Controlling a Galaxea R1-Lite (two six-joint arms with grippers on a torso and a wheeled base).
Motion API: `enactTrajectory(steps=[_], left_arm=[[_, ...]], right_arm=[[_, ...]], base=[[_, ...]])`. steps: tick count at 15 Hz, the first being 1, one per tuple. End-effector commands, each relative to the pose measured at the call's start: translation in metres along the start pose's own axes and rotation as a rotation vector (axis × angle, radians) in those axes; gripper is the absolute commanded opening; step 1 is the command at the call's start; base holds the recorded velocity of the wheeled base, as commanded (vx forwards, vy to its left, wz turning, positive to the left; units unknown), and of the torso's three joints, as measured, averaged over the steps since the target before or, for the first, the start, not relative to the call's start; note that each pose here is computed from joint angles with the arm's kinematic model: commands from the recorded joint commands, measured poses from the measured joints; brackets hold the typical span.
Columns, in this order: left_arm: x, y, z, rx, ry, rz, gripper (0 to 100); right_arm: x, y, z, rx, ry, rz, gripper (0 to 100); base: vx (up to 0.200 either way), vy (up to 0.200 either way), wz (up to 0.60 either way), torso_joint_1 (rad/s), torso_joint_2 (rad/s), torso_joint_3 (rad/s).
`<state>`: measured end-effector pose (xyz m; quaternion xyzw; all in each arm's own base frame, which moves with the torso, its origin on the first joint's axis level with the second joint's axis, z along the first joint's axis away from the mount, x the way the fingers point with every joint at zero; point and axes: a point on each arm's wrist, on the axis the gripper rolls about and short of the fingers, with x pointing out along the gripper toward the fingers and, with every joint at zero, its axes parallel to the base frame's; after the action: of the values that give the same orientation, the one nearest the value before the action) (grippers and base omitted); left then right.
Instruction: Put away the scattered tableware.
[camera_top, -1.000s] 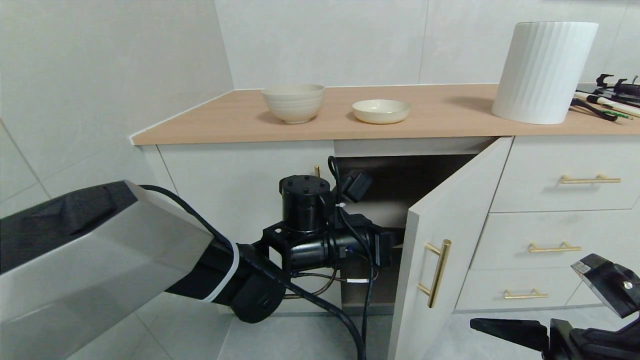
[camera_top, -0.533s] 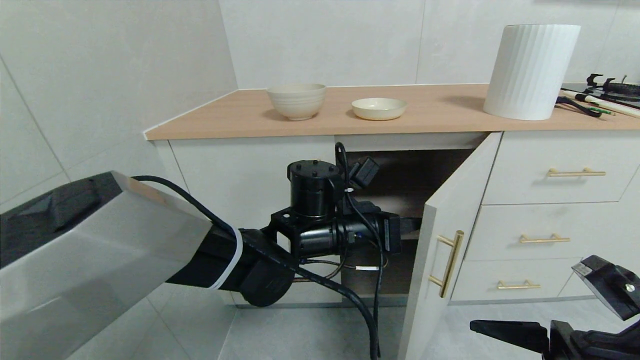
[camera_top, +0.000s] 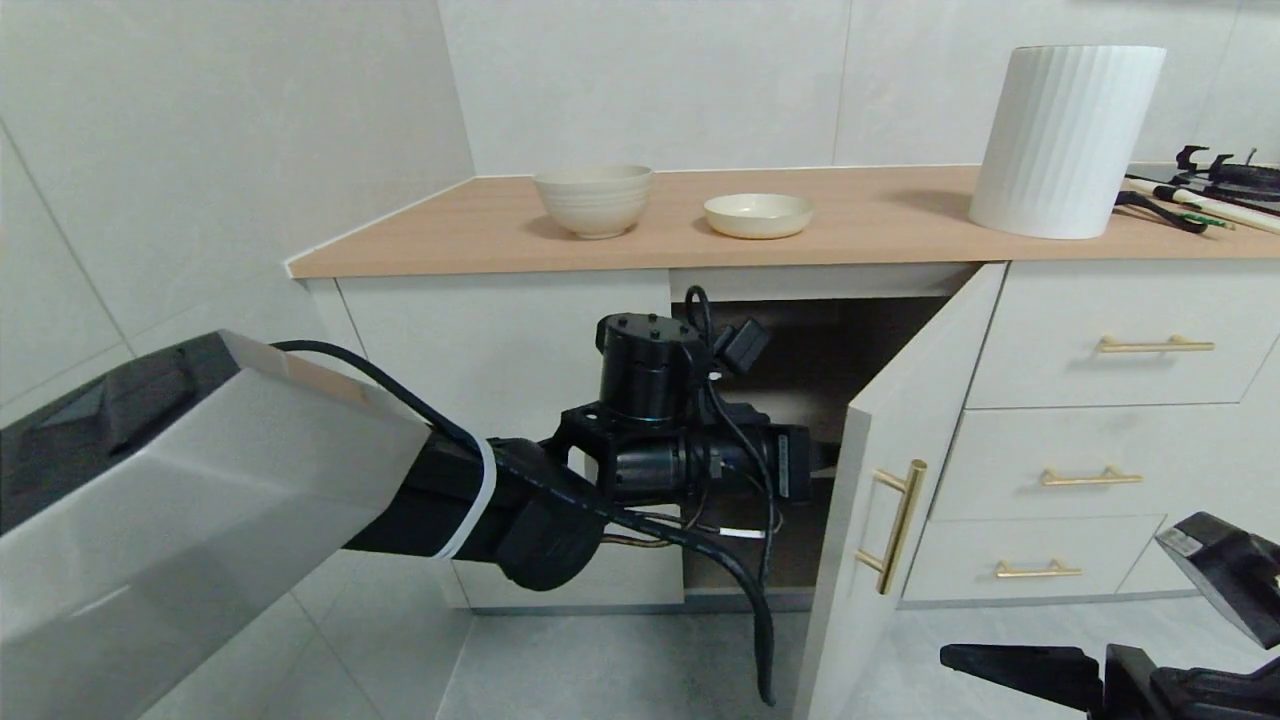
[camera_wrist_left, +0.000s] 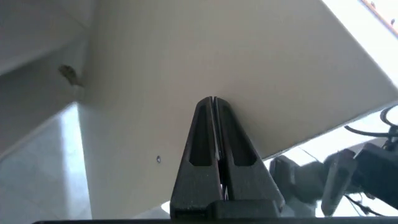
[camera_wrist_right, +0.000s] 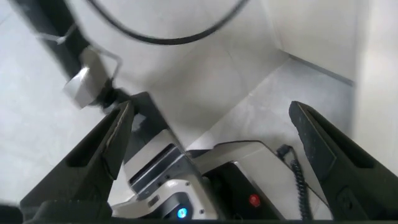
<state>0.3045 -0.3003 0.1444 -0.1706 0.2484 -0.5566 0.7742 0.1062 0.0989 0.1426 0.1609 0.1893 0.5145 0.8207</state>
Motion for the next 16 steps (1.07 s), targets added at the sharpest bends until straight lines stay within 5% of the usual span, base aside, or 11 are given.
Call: enactTrajectory(steps=[1,3,4,5,8,10,13,16], left_arm=[[0.009,-0.046,0.007,0.039,0.015,-0.093,0],[0.010,-0.092,0.004,0.058,0.060,-0.171,0],[0.003,-0.098,0.006,0.056,0.066,-0.169,0],[-0.011,-0.097,0.009,0.043,0.062,-0.127,0],[-0.054,-0.069,0.018,0.012,-0.033,0.091,0],[-0.118,-0.063,0.025,-0.002,-0.142,0.261,0],[-0.206,-0.067,0.031,0.001,-0.268,0.406,0],[-0.267,-0.088,0.021,-0.049,-0.288,0.543,0]], right_arm=[[-0.019,0.024,0.006,-0.067,-0.078,0.126,100],[-0.038,0.040,0.009,-0.107,-0.122,0.212,100],[-0.041,0.044,0.013,-0.109,-0.124,0.216,100],[-0.044,0.045,0.015,-0.096,-0.101,0.203,100],[-0.034,0.042,0.021,-0.071,-0.057,0.160,100],[-0.009,0.021,0.046,-0.040,-0.071,0.031,100],[0.035,-0.003,0.069,-0.129,-0.060,-0.125,100],[0.085,-0.032,0.071,-0.352,-0.025,-0.534,100]], base=[[0.000,0.000,0.00,0.000,0.00,0.000],[0.000,0.000,0.00,0.000,0.00,0.000],[0.000,0.000,0.00,0.000,0.00,0.000],[0.000,0.000,0.00,0.000,0.00,0.000],[0.000,0.000,0.00,0.000,0.00,0.000],[0.000,0.000,0.00,0.000,0.00,0.000],[0.000,0.000,0.00,0.000,0.00,0.000],[0.000,0.000,0.00,0.000,0.00,0.000]])
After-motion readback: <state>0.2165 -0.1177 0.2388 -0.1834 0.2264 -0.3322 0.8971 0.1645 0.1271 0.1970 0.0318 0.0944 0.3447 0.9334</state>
